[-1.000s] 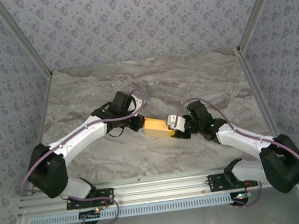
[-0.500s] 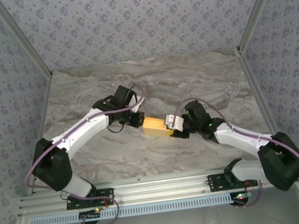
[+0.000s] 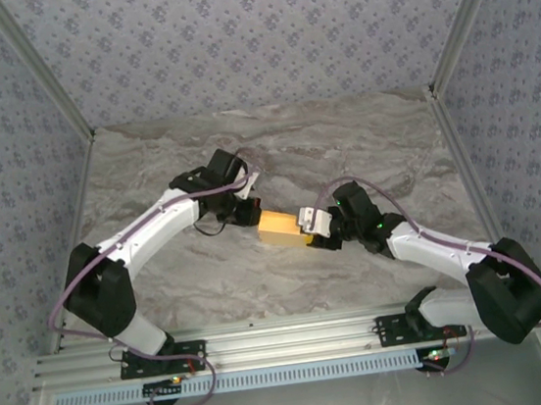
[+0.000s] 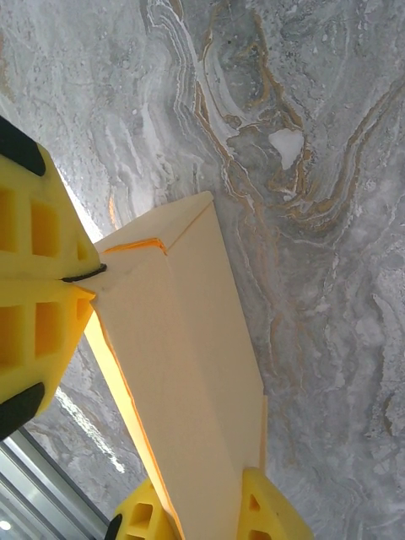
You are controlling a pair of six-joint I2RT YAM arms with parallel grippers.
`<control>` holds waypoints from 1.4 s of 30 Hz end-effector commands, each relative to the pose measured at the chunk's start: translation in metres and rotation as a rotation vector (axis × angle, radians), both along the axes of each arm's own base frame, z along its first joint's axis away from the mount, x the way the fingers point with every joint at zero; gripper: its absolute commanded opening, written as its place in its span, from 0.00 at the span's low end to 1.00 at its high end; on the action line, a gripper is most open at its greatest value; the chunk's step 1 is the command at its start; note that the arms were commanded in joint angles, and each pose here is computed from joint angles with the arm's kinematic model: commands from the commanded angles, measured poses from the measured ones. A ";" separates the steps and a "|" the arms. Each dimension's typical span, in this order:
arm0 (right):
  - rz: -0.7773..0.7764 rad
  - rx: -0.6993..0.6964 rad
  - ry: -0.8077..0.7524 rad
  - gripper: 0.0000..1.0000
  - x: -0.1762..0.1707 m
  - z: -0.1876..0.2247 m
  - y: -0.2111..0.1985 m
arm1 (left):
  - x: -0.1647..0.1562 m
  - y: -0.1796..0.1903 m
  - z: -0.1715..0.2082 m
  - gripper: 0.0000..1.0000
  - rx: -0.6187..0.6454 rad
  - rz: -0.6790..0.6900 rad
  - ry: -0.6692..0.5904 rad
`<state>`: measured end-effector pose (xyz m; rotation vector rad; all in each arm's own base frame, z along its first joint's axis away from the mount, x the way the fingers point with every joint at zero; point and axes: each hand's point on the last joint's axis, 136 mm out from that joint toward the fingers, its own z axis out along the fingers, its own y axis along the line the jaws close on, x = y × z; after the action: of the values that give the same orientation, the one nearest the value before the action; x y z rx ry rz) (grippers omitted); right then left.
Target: Fold the paper box
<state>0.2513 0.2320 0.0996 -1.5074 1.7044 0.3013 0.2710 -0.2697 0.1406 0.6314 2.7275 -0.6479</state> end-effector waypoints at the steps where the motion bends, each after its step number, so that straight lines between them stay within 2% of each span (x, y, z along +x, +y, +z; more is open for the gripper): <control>1: -0.028 -0.086 0.050 0.41 -0.005 -0.021 -0.011 | -0.010 -0.019 0.011 0.00 -0.090 -0.029 0.058; 6: -0.026 -0.081 0.054 0.41 -0.005 -0.022 -0.010 | -0.010 -0.023 0.003 0.00 -0.137 0.008 0.075; 11: -0.029 -0.082 0.052 0.41 -0.005 -0.022 -0.011 | -0.015 -0.021 -0.006 0.00 -0.132 0.010 0.077; 21: -0.028 -0.078 0.062 0.41 -0.005 -0.021 -0.011 | -0.011 -0.001 -0.021 0.03 -0.057 -0.032 -0.071; 28: -0.032 -0.079 0.066 0.40 -0.003 -0.021 -0.012 | -0.012 0.003 -0.031 0.08 -0.025 -0.047 -0.105; 32: -0.028 -0.082 0.073 0.41 -0.004 -0.022 -0.012 | -0.012 0.004 -0.041 0.18 -0.034 -0.039 -0.119; 39: -0.023 -0.084 0.072 0.41 -0.004 -0.023 -0.010 | -0.013 0.003 -0.018 0.42 -0.116 -0.012 -0.185; 41: -0.024 -0.091 0.071 0.41 -0.004 -0.024 -0.011 | -0.016 0.002 -0.006 0.54 -0.158 -0.014 -0.205; 42: -0.025 -0.093 0.072 0.41 -0.004 -0.026 -0.011 | -0.018 0.001 0.000 0.64 -0.184 -0.016 -0.214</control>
<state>0.2566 0.2314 0.0994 -1.4966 1.7208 0.2891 0.2583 -0.2625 0.1156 0.6322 2.5204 -0.6932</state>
